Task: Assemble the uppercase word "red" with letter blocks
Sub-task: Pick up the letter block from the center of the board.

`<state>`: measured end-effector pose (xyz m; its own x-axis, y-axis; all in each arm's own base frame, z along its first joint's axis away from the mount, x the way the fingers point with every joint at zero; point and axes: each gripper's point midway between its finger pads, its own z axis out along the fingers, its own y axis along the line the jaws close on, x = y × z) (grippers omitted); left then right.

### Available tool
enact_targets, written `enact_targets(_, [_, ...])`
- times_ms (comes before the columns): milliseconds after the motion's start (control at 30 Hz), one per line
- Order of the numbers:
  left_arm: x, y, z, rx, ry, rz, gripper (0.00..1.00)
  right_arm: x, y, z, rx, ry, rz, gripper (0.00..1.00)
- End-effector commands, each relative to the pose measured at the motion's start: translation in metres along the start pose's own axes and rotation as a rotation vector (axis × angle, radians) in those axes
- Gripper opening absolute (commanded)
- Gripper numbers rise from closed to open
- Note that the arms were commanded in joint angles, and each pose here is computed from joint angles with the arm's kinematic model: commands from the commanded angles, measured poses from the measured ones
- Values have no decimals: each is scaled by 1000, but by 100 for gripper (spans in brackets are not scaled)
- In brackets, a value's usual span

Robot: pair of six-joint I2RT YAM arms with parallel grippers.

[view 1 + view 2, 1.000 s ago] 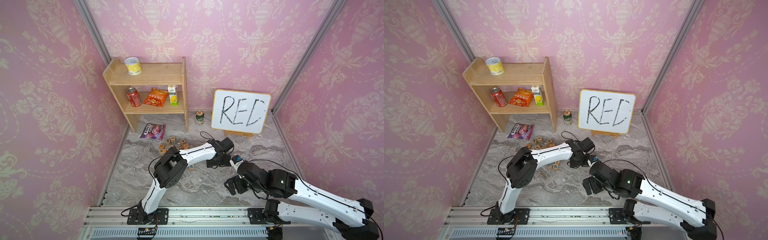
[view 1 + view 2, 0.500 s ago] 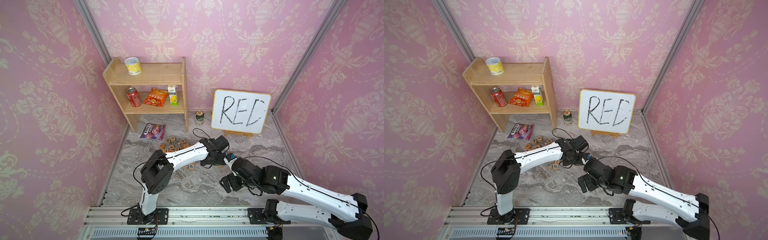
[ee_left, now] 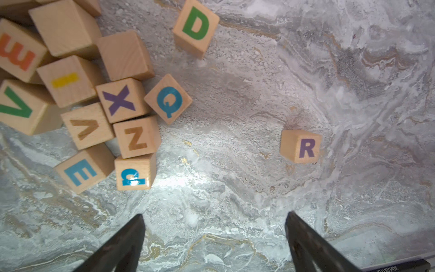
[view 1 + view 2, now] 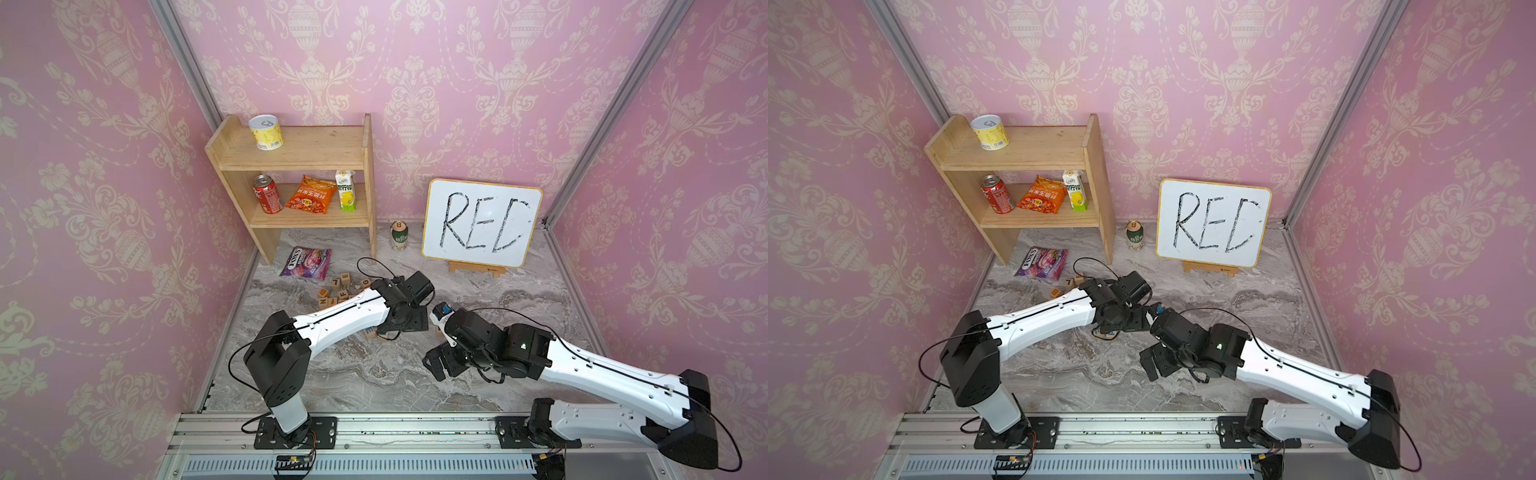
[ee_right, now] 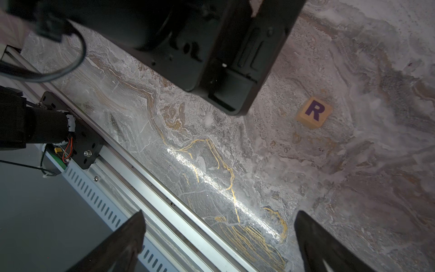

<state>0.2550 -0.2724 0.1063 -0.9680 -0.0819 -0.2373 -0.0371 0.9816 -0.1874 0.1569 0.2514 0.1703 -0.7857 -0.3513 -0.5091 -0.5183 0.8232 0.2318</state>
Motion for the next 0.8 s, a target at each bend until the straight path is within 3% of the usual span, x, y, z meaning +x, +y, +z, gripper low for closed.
enact_targets(0, [0, 28, -10, -57, -22, -16, 93, -18, 13, -1, -44, -36, -27, 100])
enact_targets(400, [6, 87, -25, -106, -45, -111, 80, -40, 30, 11, -78, -67, -43, 100])
enact_targets(767, [11, 116, -15, -115, -32, -179, 65, -50, 44, 23, -97, -44, -72, 100])
